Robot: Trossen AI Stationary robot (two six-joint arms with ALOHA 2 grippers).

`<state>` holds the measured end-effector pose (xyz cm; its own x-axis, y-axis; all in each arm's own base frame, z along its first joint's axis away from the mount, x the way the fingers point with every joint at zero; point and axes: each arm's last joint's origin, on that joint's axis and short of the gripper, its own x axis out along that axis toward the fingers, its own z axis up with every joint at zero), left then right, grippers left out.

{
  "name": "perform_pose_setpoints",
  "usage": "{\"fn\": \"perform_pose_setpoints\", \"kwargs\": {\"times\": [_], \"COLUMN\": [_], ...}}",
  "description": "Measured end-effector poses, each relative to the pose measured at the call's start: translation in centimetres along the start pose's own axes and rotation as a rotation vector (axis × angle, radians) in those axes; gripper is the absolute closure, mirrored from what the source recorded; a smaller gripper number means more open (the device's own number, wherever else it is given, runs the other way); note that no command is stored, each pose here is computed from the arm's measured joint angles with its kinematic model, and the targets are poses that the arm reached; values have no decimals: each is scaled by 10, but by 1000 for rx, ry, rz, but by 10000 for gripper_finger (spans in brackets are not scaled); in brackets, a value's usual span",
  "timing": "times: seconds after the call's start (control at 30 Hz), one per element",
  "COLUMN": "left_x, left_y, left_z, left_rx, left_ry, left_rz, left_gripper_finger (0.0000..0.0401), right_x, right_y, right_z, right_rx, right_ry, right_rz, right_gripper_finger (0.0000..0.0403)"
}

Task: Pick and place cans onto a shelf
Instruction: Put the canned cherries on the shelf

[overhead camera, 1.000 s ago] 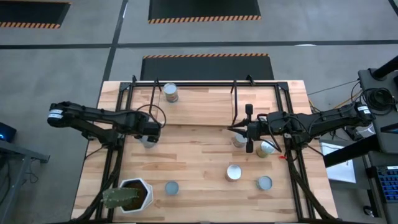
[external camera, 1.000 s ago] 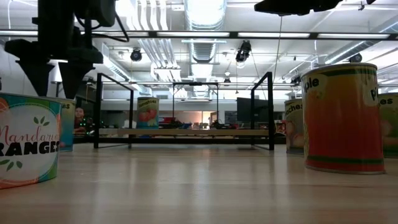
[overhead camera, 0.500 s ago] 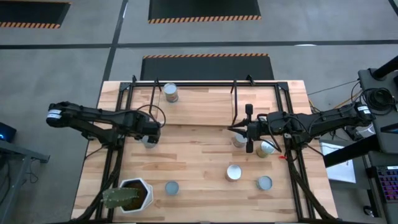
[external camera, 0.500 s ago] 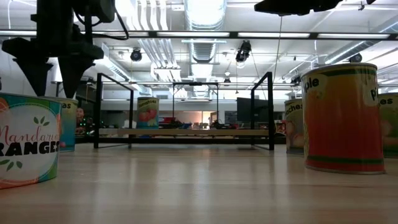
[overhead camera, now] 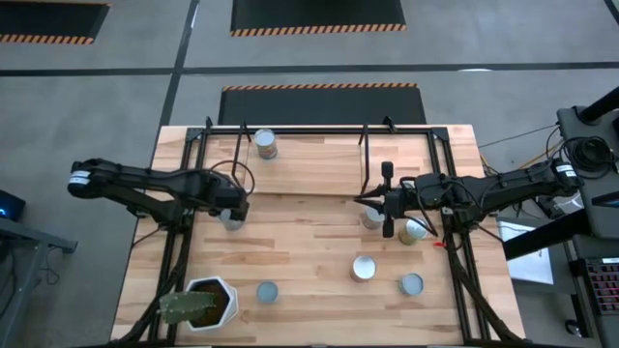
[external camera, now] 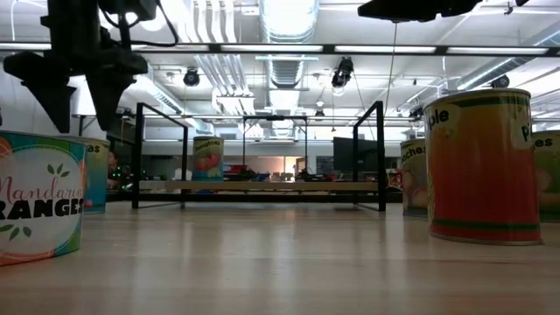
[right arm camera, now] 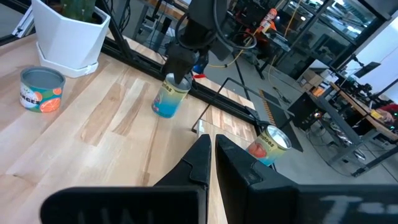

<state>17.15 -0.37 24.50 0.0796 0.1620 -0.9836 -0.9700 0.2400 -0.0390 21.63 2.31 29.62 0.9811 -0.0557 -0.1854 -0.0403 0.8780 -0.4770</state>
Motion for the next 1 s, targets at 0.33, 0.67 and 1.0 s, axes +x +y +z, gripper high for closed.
{"fn": "perform_pose_setpoints", "kwargs": {"times": [0.33, 0.67, 1.0], "left_x": [4, 16, 16], "left_y": [-3, 0, 0], "left_z": [0, -3, -3], "left_rx": [2, -1, 9], "left_ry": [-1, -5, -5], "left_rz": [0, 20, 15], "left_gripper_finger": [65, 65, 65], "right_x": [0, 0, 0], "right_y": [0, 0, 0], "right_z": [0, 0, 0], "right_rx": [1, 0, 0], "right_ry": [1, 1, 1], "right_rz": [0, 1, 1], "right_gripper_finger": [390, 390, 390]}}
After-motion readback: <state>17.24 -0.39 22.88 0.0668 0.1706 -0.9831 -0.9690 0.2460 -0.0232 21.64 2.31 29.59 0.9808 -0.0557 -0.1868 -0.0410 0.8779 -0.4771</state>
